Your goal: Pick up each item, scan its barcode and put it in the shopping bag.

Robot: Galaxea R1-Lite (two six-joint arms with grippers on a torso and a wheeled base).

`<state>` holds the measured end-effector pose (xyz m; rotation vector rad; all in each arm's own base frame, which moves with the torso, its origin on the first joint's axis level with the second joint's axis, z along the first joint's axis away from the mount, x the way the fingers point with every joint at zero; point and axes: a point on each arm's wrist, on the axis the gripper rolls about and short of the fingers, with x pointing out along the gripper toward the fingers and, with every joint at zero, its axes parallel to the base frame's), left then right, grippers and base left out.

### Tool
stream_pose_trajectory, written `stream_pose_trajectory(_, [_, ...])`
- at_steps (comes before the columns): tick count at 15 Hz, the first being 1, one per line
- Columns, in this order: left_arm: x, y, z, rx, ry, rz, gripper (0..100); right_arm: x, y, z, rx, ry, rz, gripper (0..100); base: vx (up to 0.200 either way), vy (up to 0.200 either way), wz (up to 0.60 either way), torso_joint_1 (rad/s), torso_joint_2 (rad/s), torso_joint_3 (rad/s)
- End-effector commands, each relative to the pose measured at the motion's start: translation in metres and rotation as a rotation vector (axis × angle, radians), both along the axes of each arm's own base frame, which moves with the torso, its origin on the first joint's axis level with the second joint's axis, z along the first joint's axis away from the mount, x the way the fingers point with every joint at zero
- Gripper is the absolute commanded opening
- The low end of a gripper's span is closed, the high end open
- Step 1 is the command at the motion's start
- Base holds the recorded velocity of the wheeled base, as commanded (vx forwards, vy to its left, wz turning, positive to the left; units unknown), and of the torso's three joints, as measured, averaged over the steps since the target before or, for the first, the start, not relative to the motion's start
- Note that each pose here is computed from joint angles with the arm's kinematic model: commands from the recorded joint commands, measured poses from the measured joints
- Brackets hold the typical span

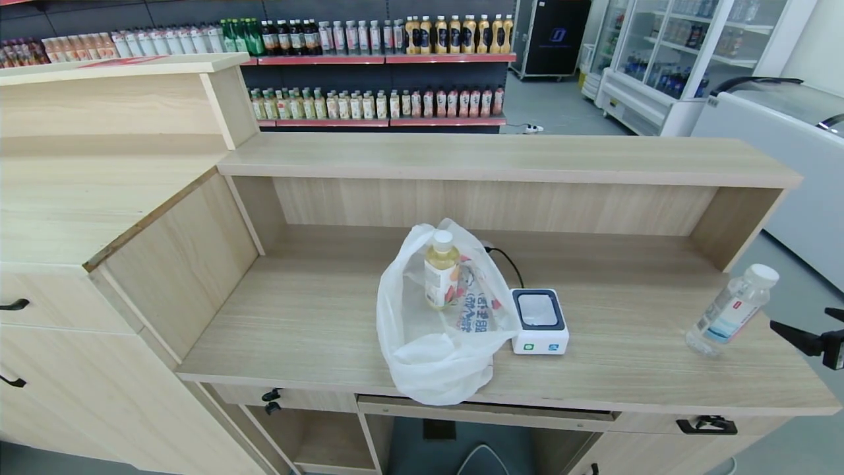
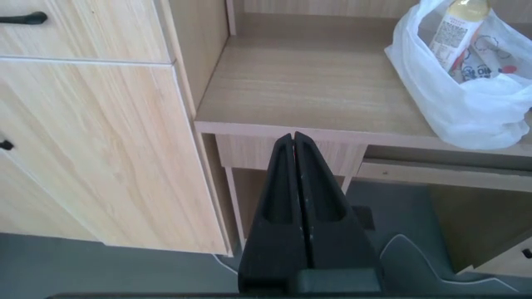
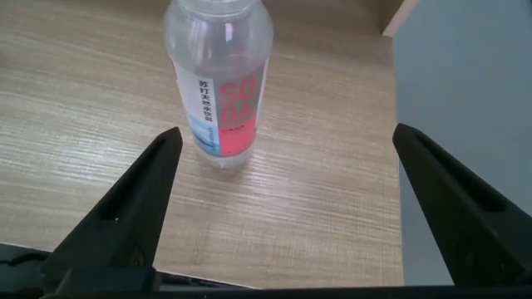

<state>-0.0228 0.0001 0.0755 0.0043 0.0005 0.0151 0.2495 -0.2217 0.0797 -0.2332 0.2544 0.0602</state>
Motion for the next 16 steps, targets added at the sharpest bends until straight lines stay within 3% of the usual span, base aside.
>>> stream_pose_trajectory(1, [0.0,0.0,0.0,0.0,0.0,0.0,0,0.009,0.003,-0.011,0.018,0.02,0.024,100,0.0,0.0,0.0,0.0,0.0,0.0])
stream_pose_trajectory(16, [0.0,0.0,0.0,-0.001,0.0,0.0,0,0.056,0.017,-0.034,0.02,0.032,0.134,100,0.0,0.0,0.0,0.0,0.0,0.0])
